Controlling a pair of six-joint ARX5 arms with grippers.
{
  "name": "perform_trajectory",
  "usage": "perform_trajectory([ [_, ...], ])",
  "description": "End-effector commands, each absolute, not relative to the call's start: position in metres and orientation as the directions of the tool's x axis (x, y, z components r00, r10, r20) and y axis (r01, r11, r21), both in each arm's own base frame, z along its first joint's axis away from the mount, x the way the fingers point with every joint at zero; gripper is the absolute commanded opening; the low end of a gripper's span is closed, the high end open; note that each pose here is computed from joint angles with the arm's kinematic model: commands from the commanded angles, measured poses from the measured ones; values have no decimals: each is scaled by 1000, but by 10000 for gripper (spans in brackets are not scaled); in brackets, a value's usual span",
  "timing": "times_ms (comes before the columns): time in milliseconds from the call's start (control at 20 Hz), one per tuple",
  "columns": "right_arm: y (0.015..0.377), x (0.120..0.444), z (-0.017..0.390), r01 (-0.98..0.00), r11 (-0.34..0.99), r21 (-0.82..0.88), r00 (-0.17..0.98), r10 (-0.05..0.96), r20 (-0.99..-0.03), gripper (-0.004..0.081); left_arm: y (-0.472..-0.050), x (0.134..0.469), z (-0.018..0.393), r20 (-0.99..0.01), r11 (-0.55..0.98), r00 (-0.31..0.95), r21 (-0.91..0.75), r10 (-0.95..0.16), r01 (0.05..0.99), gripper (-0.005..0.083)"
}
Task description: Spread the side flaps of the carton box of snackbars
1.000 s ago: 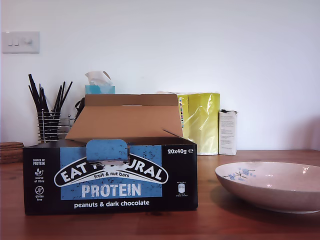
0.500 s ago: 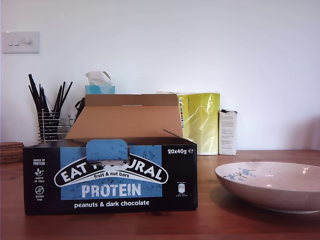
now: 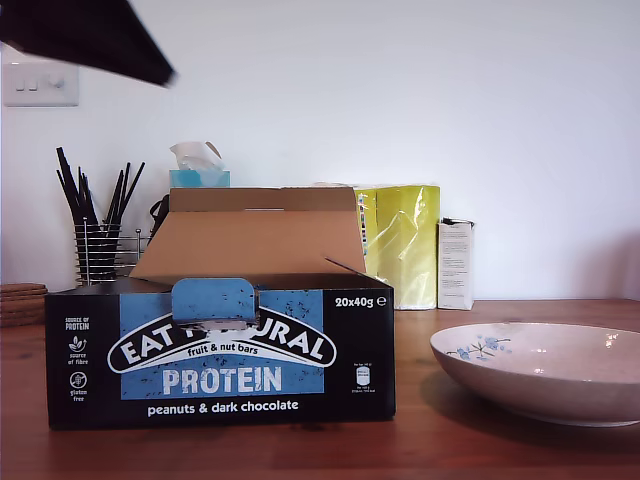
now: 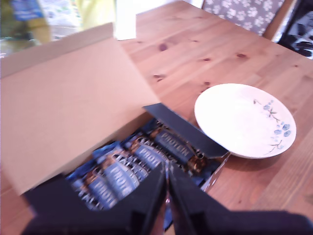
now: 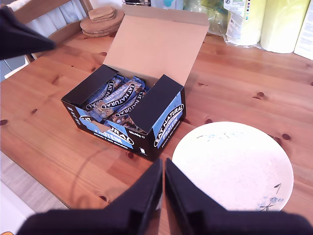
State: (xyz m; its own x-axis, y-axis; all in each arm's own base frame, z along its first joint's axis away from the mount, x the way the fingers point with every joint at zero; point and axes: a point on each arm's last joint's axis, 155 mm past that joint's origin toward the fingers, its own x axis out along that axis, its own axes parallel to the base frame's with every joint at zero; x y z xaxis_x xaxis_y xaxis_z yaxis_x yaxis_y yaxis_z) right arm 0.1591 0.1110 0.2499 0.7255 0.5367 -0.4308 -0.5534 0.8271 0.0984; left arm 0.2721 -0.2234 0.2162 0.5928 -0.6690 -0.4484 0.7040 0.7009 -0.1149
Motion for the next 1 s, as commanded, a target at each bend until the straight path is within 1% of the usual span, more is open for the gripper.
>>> perform_trajectory([
  [0,111,160,257,-555,826,96,733,541,-414,-13,-235,280,205,-449,687,580,-111,-679,718,-24],
  [150,112,159,258,-559,823,98,730,545,-413,-13,-252,295,183,-476,661,556,-74,-681,747,-24],
  [350,112,159,258,-560,822,99,729,546,-413,-13,-266,306,147,-552,631,499,-63,-668,773,-24],
  [700,113,161,256,-560,823,99,724,544,-423,-13,-295,322,112,-632,585,425,-57,-648,809,-24],
  [950,114,162,254,-562,822,94,722,543,-429,-13,-307,325,85,-681,573,377,-76,-628,816,-24],
])
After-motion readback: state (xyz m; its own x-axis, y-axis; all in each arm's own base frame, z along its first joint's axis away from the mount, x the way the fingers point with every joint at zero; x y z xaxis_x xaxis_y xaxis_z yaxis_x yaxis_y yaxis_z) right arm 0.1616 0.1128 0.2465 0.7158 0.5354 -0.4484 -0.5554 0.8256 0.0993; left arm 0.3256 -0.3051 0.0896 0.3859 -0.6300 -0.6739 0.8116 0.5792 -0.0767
